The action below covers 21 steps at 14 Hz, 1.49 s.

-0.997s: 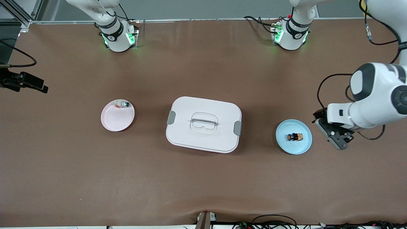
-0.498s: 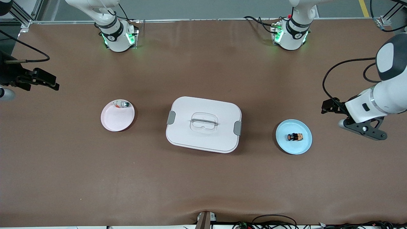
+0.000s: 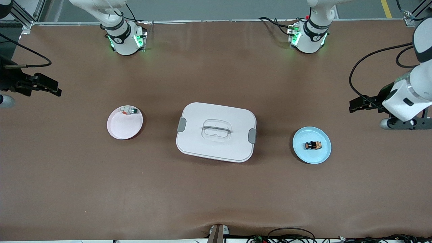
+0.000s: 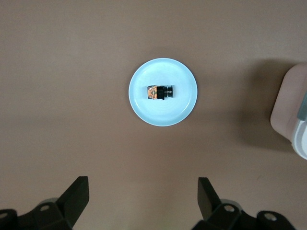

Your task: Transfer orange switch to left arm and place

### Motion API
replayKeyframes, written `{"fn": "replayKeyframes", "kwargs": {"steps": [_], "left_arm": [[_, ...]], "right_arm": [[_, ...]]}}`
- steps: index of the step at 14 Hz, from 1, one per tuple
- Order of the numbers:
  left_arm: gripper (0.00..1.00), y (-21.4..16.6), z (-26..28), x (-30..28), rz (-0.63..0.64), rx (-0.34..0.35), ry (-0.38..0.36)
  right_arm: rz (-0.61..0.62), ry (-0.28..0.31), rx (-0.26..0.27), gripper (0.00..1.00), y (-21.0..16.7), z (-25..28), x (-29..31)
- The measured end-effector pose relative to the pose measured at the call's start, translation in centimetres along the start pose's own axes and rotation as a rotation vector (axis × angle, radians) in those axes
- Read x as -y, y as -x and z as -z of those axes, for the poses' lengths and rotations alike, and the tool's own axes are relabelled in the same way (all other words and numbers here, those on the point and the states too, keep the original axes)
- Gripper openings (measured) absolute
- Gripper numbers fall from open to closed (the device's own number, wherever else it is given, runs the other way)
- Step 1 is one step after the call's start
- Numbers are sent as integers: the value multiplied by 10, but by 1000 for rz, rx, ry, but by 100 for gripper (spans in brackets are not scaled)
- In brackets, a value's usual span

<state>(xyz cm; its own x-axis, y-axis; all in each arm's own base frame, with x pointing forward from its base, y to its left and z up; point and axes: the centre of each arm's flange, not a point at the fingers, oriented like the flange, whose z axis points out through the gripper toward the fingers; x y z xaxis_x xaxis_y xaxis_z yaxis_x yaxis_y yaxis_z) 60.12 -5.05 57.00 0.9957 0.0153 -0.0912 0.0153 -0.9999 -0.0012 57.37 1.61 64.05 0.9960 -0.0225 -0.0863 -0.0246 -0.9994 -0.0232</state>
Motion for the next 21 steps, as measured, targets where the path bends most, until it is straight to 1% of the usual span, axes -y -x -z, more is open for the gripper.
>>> {"fn": "replayKeyframes", "kwargs": {"steps": [3,6,9,12,14,21], "left_arm": [[100,12,21,7,20,-28,-12],[100,33,43,21,49,-19,-38],[100,57,64,7,43,-29,-54],[100,77,73,5,45,-36,-59],[100,82,73,9,50,-35,-60],[100,82,68,12,55,-26,-60]], "right_arm": [[0,0,1,100,0,0,0],[-2,0,5,100,0,-2,-1],[-2,0,5,100,0,-2,-1],[-4,0,2,100,0,-1,-2],[-8,-1,-2,100,0,-1,-2],[-23,-3,-10,100,-1,0,-6]]}}
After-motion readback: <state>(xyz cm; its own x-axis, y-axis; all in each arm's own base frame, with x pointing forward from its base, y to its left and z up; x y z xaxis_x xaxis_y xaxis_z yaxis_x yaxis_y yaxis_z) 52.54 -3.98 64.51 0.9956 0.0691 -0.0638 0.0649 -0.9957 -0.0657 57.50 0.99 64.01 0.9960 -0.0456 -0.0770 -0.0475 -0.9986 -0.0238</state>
